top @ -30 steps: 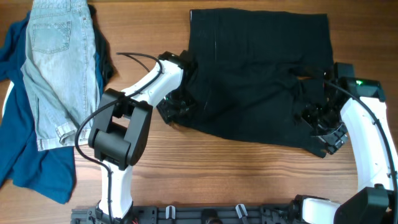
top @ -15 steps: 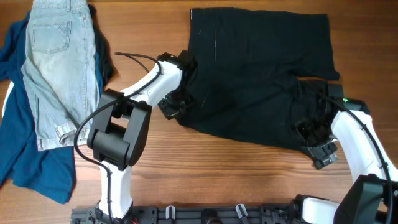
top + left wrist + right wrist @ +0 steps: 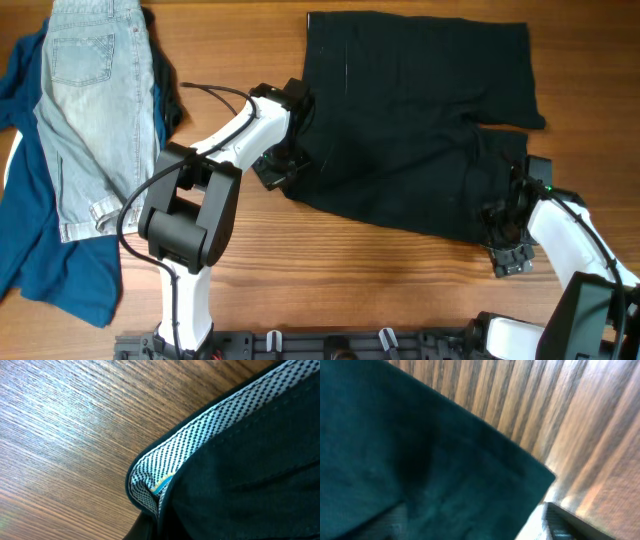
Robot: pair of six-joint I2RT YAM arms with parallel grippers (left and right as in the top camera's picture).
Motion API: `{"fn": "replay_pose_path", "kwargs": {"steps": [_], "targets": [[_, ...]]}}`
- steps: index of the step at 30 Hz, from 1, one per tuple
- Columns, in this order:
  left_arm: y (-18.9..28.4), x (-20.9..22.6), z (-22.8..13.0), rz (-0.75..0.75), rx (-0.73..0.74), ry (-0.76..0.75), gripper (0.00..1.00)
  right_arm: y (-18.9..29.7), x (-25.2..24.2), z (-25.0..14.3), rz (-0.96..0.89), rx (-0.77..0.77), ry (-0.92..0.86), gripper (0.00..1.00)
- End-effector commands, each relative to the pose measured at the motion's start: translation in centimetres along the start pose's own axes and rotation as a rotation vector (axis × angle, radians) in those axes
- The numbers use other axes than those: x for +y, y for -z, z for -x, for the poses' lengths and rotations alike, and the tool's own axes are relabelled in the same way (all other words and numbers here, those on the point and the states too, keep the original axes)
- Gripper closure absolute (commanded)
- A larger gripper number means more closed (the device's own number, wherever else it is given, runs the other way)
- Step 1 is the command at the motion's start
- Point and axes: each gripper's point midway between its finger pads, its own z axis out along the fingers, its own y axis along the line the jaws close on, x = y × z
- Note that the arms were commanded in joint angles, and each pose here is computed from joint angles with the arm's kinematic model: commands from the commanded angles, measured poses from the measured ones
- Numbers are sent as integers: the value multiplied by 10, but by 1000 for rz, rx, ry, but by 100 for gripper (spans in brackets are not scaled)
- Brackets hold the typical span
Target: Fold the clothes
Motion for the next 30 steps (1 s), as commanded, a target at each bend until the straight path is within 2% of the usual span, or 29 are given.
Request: {"fn": "replay_pose_path", "kwargs": {"steps": [1, 3, 4, 8, 12, 17, 24, 27, 30], "targets": [[-1, 6, 14, 16, -57, 24, 96, -7, -14, 7, -55, -50, 68, 66], [0, 5, 14, 13, -56, 17, 96, -7, -3, 4, -9, -26, 218, 92], [3, 4, 13, 4, -48, 9, 96, -6, 7, -3, 43, 10, 295, 96], [32, 11, 22, -26, -70, 16, 96, 16, 32, -1, 131, 24, 400, 96], [100, 37, 34, -97, -214, 60, 96, 76, 47, 12, 199, -41, 456, 96], [156, 52, 16, -188, -311, 46, 96, 139, 33, 12, 285, -131, 469, 96], [195, 79, -11, -206, -402, 19, 96, 216, -13, -1, 472, -339, 481, 96], [204, 88, -14, -214, -422, 23, 96, 242, -25, 6, 487, -432, 474, 96], [207, 90, -10, -206, -452, 46, 96, 255, -13, 19, 494, -492, 484, 96]]}}
